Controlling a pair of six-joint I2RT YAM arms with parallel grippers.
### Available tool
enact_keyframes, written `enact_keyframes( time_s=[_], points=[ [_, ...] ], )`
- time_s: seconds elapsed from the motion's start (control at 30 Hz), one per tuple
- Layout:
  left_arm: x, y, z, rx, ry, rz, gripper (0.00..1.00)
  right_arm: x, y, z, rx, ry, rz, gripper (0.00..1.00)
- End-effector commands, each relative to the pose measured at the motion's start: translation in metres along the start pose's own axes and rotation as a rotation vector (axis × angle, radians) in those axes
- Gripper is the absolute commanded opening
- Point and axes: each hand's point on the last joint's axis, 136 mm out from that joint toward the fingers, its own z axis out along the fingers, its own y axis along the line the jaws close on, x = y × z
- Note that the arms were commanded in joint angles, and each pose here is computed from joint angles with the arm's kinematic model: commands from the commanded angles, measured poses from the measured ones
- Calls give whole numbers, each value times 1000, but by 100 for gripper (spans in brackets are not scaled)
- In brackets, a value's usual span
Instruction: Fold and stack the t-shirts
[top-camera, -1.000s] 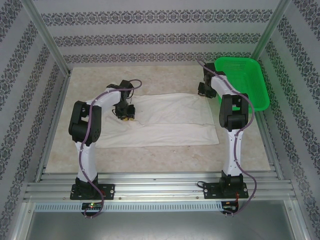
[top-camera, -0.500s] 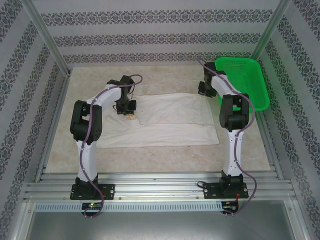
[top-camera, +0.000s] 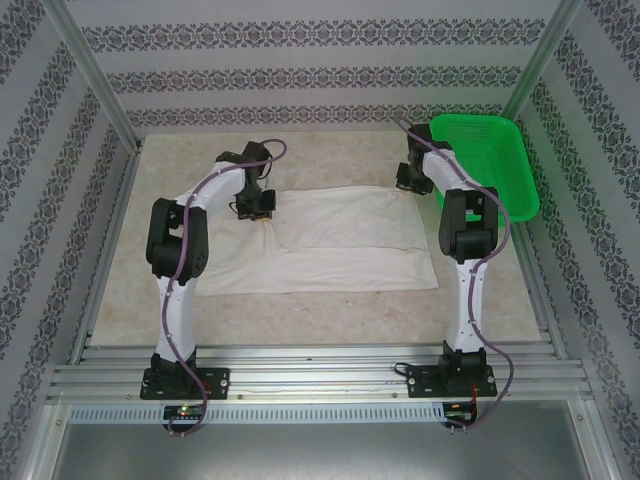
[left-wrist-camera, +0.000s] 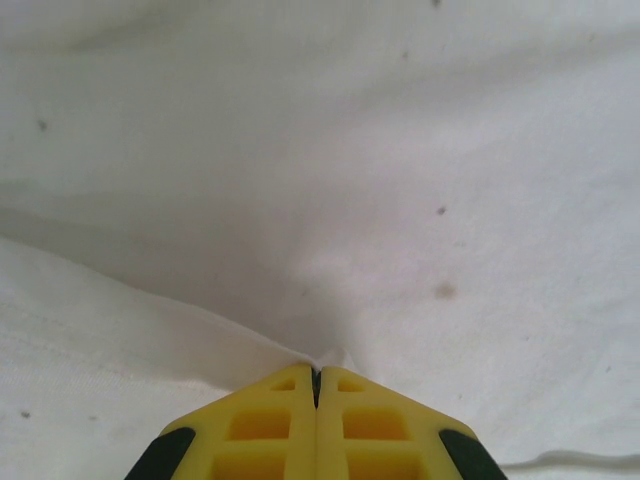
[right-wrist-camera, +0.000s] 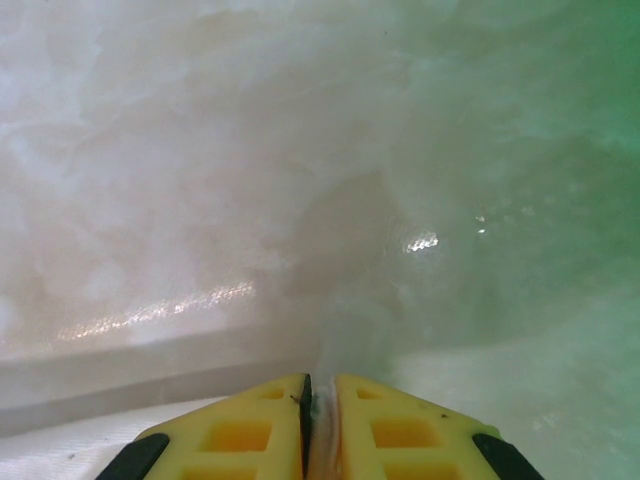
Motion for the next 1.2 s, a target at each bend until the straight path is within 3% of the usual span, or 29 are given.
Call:
enact_keyframes(
  time_s=[0.0, 0.1, 0.13, 0.23, 0.3, 0.53, 0.83, 1.0, 1.17],
  points=[
    [-1, -5, 7, 3, 23, -8, 0, -7, -2, -18, -21, -24, -2, 16],
    [-6, -18, 10, 68, 12, 9, 1, -6, -2, -18, -19, -22, -2, 16],
    [-6, -19, 11, 72, 13, 9, 6, -7, -2, -18, -19, -24, -2, 16],
    [-10, -14, 12, 48, -1, 7, 34, -8, -3, -19, -16, -27, 1, 15],
    [-17, -12, 4, 35, -33, 6, 46, -8, -5, -20, -4, -29, 3, 15],
    [-72, -2, -64, -3, -260, -40, 63, -13, -7, -24, 7, -40, 13, 15],
    [-116, 52, -64, -7, -306, -245, 65, -17, -5, -25, 1, -44, 12, 15],
    [-125, 55, -41, 65, -271, -322, 63, -14, -5, -23, 2, -34, 6, 15],
    [-120, 35, -28, 190, -202, -363, 59, -13, -7, -21, 4, -31, 7, 15]
  ],
)
